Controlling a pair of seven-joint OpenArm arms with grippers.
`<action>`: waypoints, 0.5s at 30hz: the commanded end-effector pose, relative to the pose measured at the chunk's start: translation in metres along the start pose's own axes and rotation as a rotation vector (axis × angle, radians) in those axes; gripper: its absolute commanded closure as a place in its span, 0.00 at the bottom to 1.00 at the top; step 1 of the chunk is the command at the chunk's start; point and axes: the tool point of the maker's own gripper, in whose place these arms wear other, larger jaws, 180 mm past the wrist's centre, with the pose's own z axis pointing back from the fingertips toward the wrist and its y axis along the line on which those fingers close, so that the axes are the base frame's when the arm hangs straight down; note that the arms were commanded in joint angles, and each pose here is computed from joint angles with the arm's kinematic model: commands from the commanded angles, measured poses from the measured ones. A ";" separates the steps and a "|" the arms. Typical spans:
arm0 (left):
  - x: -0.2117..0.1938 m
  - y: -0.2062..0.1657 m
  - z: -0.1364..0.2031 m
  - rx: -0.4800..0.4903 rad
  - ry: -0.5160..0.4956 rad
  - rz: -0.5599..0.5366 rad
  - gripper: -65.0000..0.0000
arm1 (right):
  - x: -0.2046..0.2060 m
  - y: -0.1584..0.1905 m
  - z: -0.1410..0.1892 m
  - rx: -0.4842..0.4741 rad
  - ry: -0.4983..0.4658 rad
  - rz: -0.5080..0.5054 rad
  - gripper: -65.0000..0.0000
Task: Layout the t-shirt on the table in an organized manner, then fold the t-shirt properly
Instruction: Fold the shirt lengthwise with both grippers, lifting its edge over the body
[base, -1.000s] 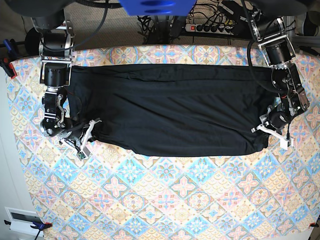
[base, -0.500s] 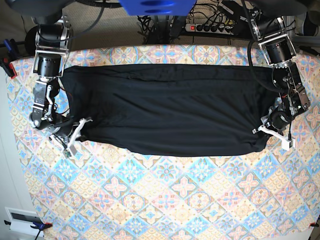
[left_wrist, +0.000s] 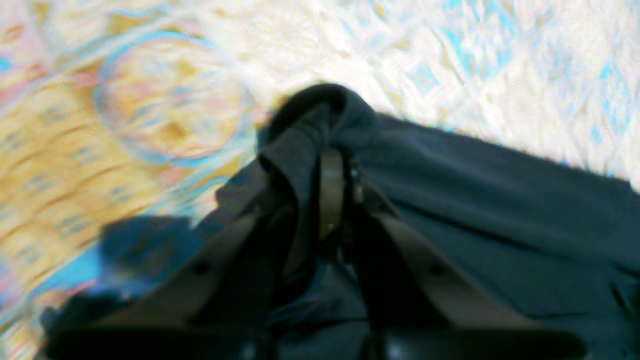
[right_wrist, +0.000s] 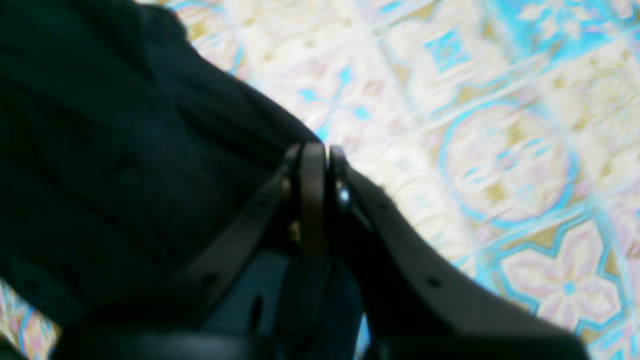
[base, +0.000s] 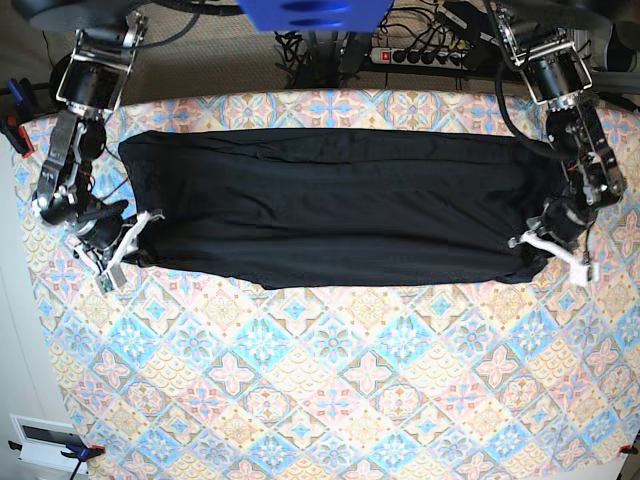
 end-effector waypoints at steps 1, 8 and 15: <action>0.024 0.008 0.009 0.022 -0.069 -0.015 0.99 | 0.022 -0.009 0.014 -0.027 -0.067 0.027 1.00; 0.001 0.025 0.016 0.057 -0.023 -0.007 0.99 | 0.009 -0.003 0.038 -0.067 -0.053 0.069 1.00; -0.013 0.028 0.017 0.065 0.004 -0.002 0.99 | -0.006 0.011 0.050 -0.065 -0.027 0.105 1.00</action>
